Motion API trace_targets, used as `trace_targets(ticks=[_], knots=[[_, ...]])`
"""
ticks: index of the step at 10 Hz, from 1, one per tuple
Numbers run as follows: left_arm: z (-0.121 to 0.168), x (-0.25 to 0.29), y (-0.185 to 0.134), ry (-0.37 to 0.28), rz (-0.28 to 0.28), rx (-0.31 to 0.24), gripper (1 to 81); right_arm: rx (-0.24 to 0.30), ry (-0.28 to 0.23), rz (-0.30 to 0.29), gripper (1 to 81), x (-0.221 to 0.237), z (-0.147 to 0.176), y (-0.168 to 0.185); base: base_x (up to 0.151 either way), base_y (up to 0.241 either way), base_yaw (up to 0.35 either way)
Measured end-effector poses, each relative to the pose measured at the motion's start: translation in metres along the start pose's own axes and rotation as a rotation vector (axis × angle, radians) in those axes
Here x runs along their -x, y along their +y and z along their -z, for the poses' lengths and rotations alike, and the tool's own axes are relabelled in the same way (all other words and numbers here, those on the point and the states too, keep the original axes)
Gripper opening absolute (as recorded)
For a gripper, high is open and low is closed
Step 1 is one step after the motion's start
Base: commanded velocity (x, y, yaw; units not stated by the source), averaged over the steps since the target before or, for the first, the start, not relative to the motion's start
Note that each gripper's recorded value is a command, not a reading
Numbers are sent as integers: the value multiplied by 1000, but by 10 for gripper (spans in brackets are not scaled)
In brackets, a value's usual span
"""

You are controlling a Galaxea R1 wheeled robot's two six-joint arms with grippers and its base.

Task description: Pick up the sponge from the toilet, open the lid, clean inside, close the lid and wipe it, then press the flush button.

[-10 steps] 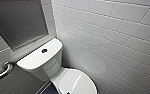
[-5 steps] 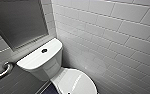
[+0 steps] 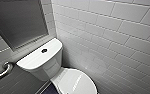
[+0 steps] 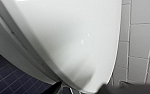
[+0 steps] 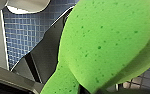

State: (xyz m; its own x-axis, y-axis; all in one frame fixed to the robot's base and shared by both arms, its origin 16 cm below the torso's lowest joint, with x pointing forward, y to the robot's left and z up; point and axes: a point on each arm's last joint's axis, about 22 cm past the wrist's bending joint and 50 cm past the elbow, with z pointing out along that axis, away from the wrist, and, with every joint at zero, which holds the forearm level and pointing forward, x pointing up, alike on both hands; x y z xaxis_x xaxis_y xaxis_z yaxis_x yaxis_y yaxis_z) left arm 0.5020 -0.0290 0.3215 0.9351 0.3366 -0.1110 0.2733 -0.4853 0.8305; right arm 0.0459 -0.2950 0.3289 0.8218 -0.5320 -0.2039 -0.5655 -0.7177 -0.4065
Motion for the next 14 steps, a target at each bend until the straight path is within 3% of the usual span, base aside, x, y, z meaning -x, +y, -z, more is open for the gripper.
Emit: trace_targets(ticks=[2,5,8,9,11,14], knots=[[6,-1,5,3,6,20,811,0,1,0,10,0,0,0,0,0,0],[8,-2,6,11,67,30,811,0,1,0,10,0,0,0,0,0,0],[13,-11,6,33,177,49,811,0,0,-2,10,0,0,0,0,0,0],[14,-27,24,77,182,113,811,-2,2,-16,10,0,-1,-1,0,0,0],[16,-50,47,106,169,164,811,-3,2,-53,10,0,-1,-2,0,0,0],[20,-43,36,99,185,149,811,-9,2,-52,10,-1,-4,-5,0,0,0]])
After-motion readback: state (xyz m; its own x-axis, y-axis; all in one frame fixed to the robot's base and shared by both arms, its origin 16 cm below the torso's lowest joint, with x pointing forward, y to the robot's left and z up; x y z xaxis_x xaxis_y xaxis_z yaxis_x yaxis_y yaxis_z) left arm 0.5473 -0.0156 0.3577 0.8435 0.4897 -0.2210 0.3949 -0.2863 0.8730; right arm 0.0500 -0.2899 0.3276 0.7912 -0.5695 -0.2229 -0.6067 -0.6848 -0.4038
